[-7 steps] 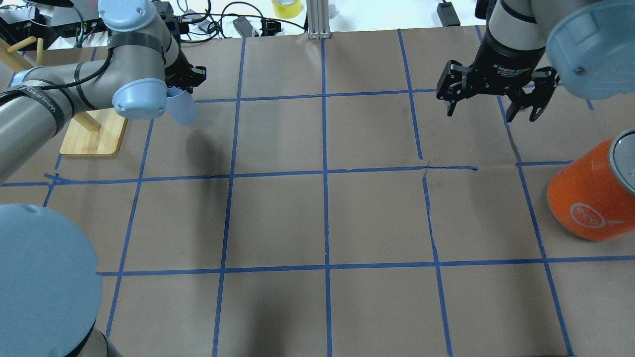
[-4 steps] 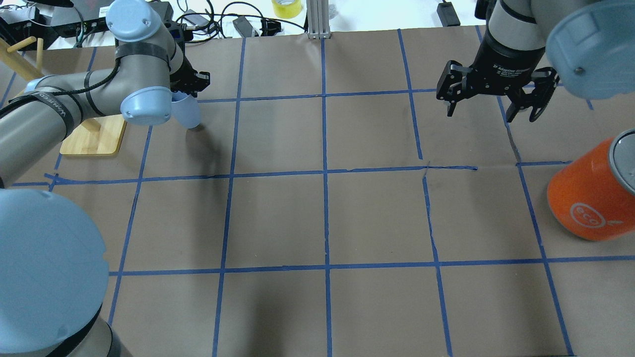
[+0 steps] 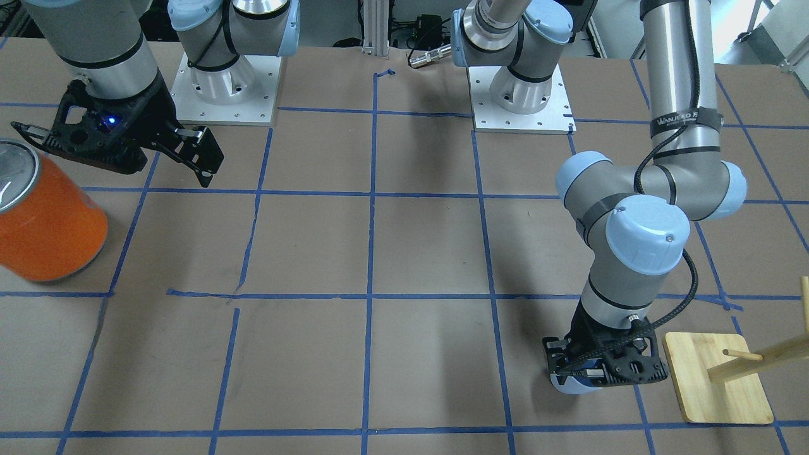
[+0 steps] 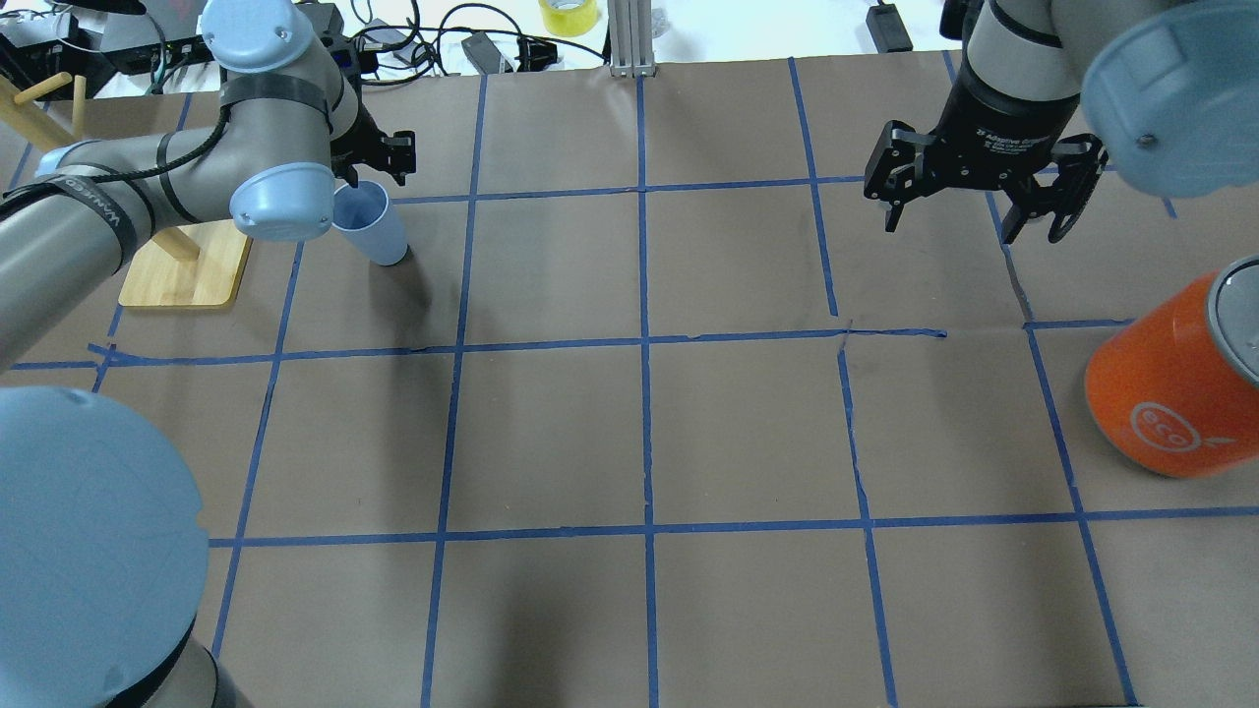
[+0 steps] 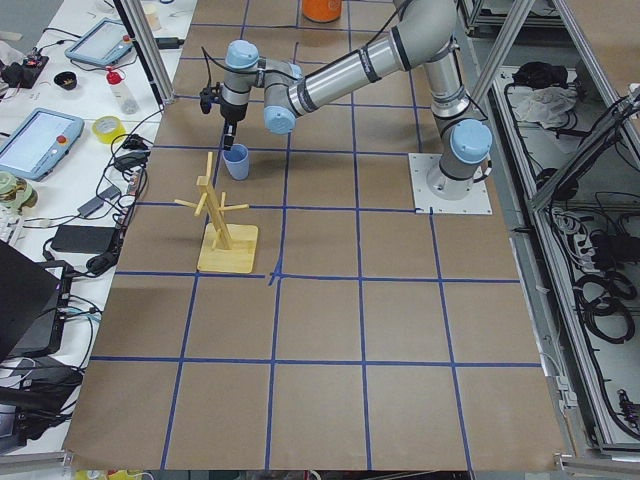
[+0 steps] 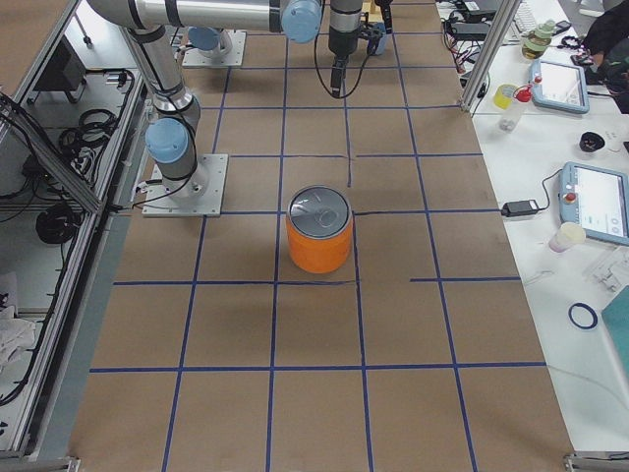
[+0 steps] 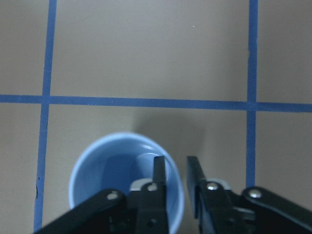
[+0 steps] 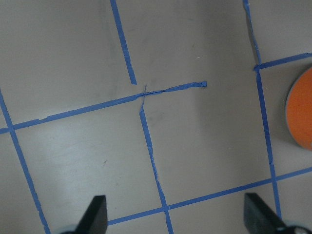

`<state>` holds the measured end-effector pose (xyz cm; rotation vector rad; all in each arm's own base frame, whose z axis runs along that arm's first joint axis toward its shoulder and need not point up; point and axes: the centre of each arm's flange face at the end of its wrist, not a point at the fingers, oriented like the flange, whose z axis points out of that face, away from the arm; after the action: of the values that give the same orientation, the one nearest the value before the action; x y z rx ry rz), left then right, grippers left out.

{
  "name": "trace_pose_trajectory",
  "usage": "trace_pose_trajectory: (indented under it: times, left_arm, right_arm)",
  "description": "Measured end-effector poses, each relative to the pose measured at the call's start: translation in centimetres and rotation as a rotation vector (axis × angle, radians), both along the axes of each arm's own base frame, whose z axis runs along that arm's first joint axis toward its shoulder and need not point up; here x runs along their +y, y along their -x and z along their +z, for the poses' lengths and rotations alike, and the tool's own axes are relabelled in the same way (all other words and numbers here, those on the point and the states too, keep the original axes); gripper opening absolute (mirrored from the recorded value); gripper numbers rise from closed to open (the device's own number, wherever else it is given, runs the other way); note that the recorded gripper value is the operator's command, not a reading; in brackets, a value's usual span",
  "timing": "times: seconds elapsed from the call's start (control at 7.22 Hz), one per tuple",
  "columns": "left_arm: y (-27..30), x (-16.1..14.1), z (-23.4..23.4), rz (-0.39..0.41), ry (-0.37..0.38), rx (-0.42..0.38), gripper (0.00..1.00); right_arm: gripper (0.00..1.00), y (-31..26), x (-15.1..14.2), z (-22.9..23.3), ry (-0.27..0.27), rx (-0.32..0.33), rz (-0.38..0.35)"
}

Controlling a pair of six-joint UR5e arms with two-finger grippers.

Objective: Flip cup

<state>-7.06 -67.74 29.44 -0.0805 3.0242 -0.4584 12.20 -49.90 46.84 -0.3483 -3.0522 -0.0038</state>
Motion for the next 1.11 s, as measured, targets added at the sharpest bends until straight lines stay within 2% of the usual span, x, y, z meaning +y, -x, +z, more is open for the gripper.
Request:
trace_pose_trajectory:
  times: [0.14,0.42,0.69,0.83,1.11]
  left_arm:
    - [0.2,0.7,2.4,-0.001,-0.023,0.003,1.0]
    - [1.1,4.0,10.3,0.019,-0.11,0.019,1.0]
    - [3.0,10.1,20.1,0.064,-0.16,0.095,1.0]
    - [3.8,13.2,23.5,0.071,-0.164,0.113,1.0]
    - [4.3,17.6,27.0,0.069,-0.158,0.109,1.0]
  right_arm:
    - [1.0,0.0,0.0,0.0,0.0,-0.001,0.0]
    - [1.0,0.0,0.0,0.3,0.006,0.0,-0.001]
    - [1.0,0.1,-0.1,2.1,0.04,-0.006,-0.004]
    - [1.0,0.1,0.0,2.8,0.046,-0.007,-0.005]
    - [1.0,0.0,0.0,4.1,0.058,-0.014,-0.005]
